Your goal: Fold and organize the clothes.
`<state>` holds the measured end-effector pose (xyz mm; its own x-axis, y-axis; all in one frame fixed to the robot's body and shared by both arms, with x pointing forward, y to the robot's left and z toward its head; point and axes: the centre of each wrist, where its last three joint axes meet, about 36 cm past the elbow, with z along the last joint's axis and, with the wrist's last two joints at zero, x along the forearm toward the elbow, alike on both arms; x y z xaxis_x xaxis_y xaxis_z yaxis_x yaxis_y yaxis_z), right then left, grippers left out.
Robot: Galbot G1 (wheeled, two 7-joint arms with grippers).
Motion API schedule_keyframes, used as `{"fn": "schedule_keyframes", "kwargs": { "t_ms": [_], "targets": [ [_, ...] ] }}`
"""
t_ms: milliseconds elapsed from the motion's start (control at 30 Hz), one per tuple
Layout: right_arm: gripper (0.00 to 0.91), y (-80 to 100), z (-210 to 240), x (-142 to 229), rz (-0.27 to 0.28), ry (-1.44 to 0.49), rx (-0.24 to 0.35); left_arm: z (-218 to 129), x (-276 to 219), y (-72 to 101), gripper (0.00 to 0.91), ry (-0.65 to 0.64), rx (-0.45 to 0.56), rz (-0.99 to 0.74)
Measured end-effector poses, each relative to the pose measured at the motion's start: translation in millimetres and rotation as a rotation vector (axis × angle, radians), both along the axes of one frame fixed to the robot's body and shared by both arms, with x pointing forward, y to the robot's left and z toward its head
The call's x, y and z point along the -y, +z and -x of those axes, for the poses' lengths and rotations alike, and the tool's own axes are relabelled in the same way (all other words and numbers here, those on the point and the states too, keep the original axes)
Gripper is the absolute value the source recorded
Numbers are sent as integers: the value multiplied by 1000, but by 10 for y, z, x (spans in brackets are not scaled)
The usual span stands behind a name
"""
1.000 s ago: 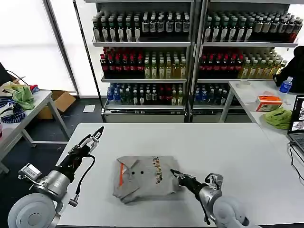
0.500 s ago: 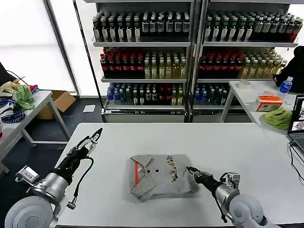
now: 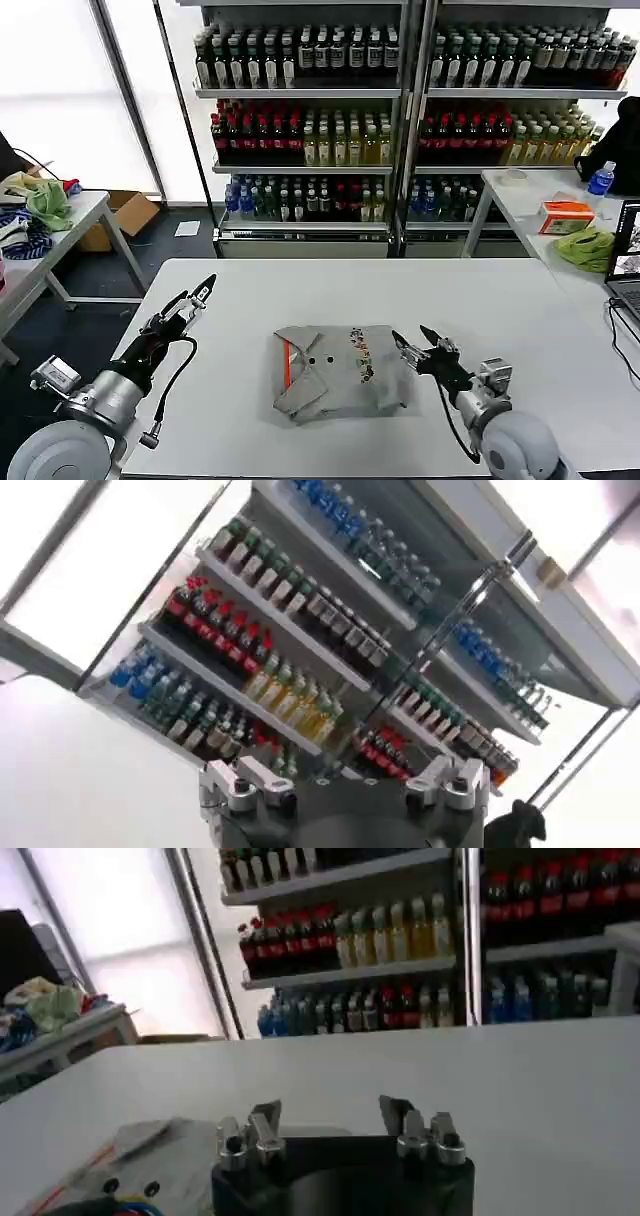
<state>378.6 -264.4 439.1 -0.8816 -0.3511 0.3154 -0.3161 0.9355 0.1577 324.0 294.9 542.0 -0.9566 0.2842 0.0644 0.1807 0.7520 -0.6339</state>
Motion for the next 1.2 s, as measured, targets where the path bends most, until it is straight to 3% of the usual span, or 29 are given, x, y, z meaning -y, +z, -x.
{"fn": "schedule_keyframes", "kwargs": {
  "t_ms": [200, 500, 767, 933, 1200],
  "targets": [
    [907, -93, -18, -426, 84, 36, 36, 56, 0, -43, 907, 6, -4, 4],
    [907, -358, 73, -894, 166, 44, -27, 87, -55, -69, 907, 16, -6, -1],
    [907, -413, 145, -1036, 220, 22, -26, 53, -51, -88, 907, 13, -6, 1],
    [907, -303, 164, -1043, 216, 18, 33, 50, -55, -98, 907, 12, -9, -2],
    [907, -98, 232, -863, 167, 1, 186, 86, -149, -206, 907, 61, 8, -63]
  ]
}}
